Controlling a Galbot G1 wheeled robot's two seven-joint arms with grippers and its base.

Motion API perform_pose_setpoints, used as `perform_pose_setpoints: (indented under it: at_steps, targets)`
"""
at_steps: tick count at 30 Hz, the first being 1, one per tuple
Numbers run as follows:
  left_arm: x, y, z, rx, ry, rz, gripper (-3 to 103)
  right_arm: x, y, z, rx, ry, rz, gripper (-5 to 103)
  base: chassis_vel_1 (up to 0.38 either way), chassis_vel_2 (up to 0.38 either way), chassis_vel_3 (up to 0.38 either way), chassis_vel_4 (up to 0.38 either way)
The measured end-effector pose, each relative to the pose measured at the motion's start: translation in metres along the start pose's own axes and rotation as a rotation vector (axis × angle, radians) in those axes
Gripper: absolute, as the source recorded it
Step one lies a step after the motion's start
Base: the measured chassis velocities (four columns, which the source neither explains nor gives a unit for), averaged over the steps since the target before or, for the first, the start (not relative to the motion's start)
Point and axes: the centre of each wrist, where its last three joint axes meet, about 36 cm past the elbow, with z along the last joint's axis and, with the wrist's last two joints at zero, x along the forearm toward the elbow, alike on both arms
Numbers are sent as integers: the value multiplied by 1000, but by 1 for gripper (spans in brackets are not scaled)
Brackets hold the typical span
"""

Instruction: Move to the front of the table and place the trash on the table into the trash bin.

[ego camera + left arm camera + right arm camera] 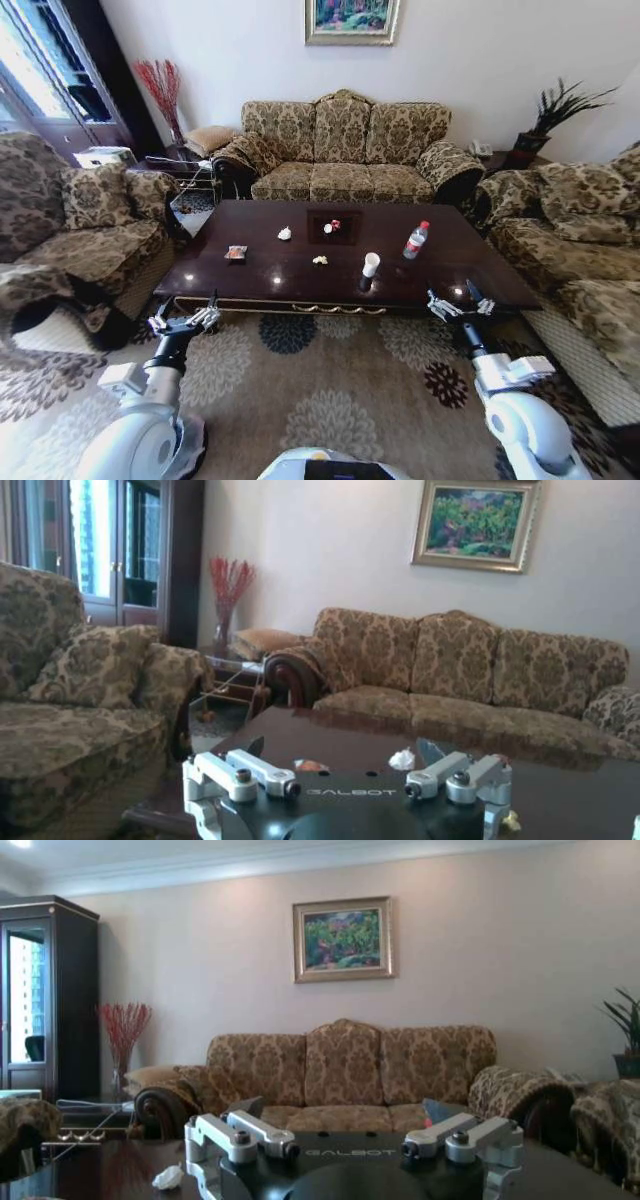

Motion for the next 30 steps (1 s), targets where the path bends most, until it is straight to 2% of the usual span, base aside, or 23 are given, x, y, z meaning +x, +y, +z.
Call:
perform_pose_setpoints:
  at_steps: [4, 5, 6, 7, 8, 11, 12, 14, 16, 17, 20, 21, 24, 26, 28, 30]
  targets:
    - [-5, 24, 23, -79, 73, -42, 100, 3, -1, 8, 1, 14, -3, 100, 44, -37, -45, 28]
    - [-5, 24, 23, -79, 73, -42, 100, 3, -1, 8, 1, 14, -3, 100, 0, 0, 0, 0]
    - [-7, 33, 33, -100, 108, -50, 100, 4, -1, 10, -2, 16, 1, 100, 0, 0, 0, 0]
    - [-8, 39, 41, -117, 137, -52, 100, 6, -2, 11, -5, 15, 9, 100, -45, 68, 63, -48]
    - [-8, 39, 41, -117, 137, -52, 100, 6, -2, 11, -5, 15, 9, 100, -45, 68, 63, -48]
    - [-8, 57, 61, -176, 231, -48, 100, 5, -2, 20, -19, 5, 43, 100, -20, 23, 16, -11]
    - [-8, 57, 61, -176, 231, -48, 100, 5, -2, 20, -19, 5, 43, 100, 0, 0, 0, 0]
    - [-7, 73, 71, -232, 294, -50, 100, 6, -1, 31, -18, 4, 62, 100, 0, 0, 0, 0]
    - [-6, 79, 73, -245, 310, -52, 100, 7, -1, 33, -19, 6, 62, 100, 0, 0, 0, 0]
    - [-6, 93, 81, -281, 355, -57, 100, 10, 0, 38, -23, 18, 61, 100, 0, 0, 0, 0]
    - [-2, 116, 99, -321, 448, -51, 100, 10, -2, 43, -23, 30, 59, 100, 0, 0, 0, 0]
    - [-2, 116, 99, -321, 448, -51, 100, 10, -2, 43, -23, 30, 59, 100, 0, 0, 0, 0]
    - [3, 132, 124, -323, 540, -54, 100, 8, -7, 41, -17, 30, 55, 100, 0, 0, 0, 0]
    - [3, 134, 128, -319, 554, -58, 100, 8, -7, 40, -18, 30, 55, 100, 0, 0, 0, 0]
    - [8, 139, 141, -275, 610, -74, 100, 9, -5, 43, -30, 35, 56, 100, 0, 0, 0, 0]
    - [10, 141, 144, -264, 623, -78, 100, 9, -3, 45, -35, 37, 57, 100, 0, 0, 0, 0]
